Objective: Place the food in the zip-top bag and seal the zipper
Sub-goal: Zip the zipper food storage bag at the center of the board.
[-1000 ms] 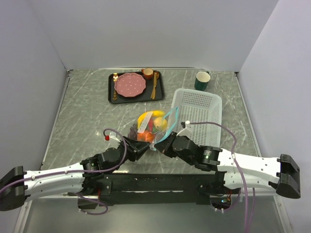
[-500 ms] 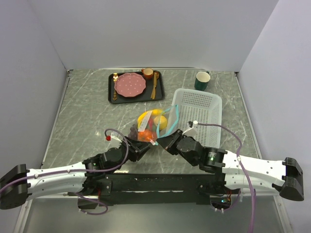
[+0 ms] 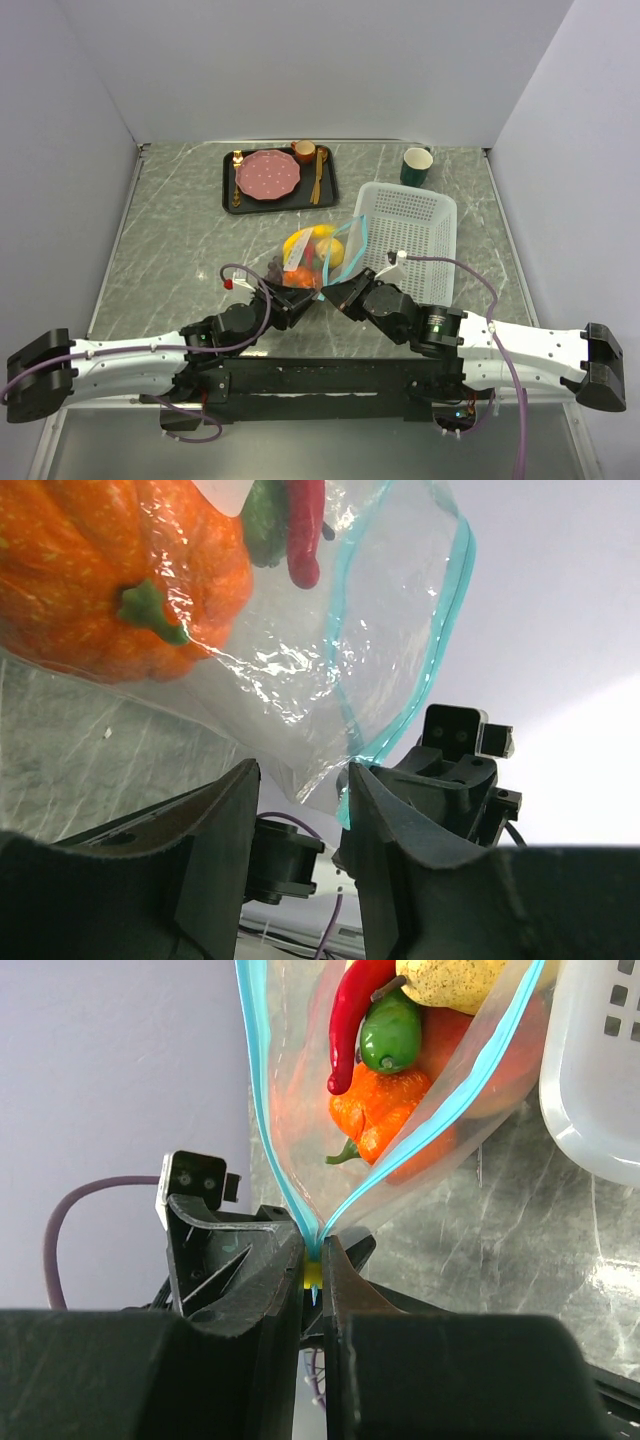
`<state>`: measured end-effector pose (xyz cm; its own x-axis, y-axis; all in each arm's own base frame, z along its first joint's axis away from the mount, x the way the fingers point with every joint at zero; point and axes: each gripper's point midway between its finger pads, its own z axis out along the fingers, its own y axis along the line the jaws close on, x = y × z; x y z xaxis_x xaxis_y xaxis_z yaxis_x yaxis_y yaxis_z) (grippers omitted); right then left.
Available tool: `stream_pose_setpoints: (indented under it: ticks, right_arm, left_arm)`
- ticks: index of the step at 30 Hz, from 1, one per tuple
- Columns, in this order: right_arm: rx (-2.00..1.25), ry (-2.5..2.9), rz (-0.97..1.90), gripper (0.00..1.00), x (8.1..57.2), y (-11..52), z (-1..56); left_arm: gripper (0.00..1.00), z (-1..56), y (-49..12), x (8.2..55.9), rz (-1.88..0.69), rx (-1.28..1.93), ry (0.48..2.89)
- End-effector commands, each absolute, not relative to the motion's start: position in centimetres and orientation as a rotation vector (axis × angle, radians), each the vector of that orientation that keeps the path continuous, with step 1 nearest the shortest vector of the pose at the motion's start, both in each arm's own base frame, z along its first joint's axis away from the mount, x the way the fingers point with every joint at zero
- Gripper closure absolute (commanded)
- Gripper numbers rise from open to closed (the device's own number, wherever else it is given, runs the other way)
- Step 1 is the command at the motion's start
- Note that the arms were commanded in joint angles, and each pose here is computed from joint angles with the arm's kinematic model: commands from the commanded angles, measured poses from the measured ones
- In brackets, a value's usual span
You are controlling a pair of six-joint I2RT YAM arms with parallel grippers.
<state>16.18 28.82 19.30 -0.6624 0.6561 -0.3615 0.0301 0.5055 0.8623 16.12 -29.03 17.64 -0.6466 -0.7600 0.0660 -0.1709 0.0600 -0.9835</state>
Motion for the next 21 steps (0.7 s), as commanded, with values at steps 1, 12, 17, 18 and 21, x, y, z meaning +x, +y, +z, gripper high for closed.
stream_pose_setpoints:
  ticks: [1,12,17,18,21]
  right_arm:
    - [0.597,1.989,1.195,0.97,16.6,28.7,20.7]
    - [0.57,2.016,1.184,0.98,16.3,28.6,20.3]
    - [0.557,2.041,1.172,0.99,16.1,28.7,19.7]
    - [0.552,2.044,1.174,1.0,16.0,28.8,19.7]
    - [0.534,2.056,1.181,1.0,15.8,29.1,19.4]
  left_arm:
    - [0.53,20.4,-29.6,16.3,-1.718,-0.928,1.78]
    - [0.58,20.5,-30.4,16.4,-1.744,-0.933,1.776]
    - [0.68,20.6,-30.3,16.6,-1.745,-0.956,1.766]
    - [0.71,20.6,-30.2,16.7,-1.743,-0.958,1.763]
    - [0.72,20.9,-29.7,17.0,-1.725,-0.969,1.742]
